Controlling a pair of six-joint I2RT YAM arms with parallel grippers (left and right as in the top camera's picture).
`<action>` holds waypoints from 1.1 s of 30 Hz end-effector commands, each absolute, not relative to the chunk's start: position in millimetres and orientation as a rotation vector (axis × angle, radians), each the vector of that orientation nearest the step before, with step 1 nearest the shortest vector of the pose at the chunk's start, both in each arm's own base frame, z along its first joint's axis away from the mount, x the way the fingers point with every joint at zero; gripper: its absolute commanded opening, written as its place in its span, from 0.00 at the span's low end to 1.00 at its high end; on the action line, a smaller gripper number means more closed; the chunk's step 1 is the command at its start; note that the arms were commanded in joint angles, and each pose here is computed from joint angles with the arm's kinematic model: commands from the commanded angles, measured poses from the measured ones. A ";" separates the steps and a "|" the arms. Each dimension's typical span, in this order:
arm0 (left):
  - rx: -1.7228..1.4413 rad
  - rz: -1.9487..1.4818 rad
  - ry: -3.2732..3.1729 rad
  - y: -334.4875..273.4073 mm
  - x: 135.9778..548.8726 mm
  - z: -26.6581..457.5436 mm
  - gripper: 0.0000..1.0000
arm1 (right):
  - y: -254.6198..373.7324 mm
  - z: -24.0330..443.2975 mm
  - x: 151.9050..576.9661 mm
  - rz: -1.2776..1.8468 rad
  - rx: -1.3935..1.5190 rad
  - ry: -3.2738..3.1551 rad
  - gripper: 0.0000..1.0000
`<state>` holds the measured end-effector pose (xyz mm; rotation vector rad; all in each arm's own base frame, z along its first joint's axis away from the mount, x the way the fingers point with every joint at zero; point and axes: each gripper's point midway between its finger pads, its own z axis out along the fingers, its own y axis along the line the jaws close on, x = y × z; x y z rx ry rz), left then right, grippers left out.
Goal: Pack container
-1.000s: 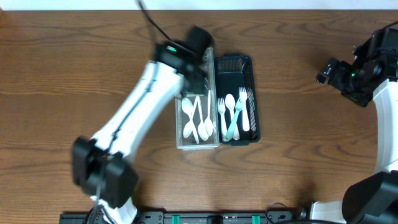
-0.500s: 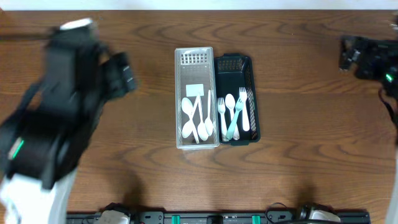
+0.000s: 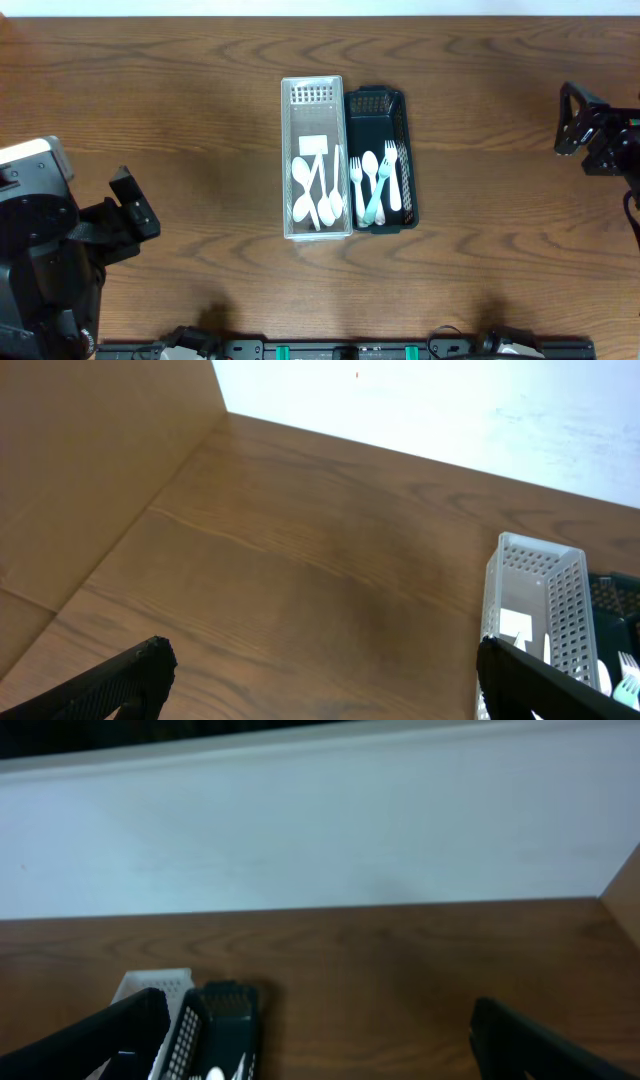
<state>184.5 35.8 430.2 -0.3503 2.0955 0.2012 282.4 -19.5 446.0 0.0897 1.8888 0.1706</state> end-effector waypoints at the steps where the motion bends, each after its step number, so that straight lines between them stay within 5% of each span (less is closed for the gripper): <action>1: -0.351 0.214 2.063 37.6 188.9 437.0 0.98 | -17.2 437.2 279.5 0.176 0.079 1.922 0.99; 23: -0.399 0.335 1.939 55.9 195.8 461.7 0.98 | -6.8 368.8 240.2 0.259 0.175 2.239 0.99; 33: -0.670 0.304 1.569 97.0 142.2 501.6 0.98 | -6.7 368.9 240.1 0.260 0.175 2.239 0.99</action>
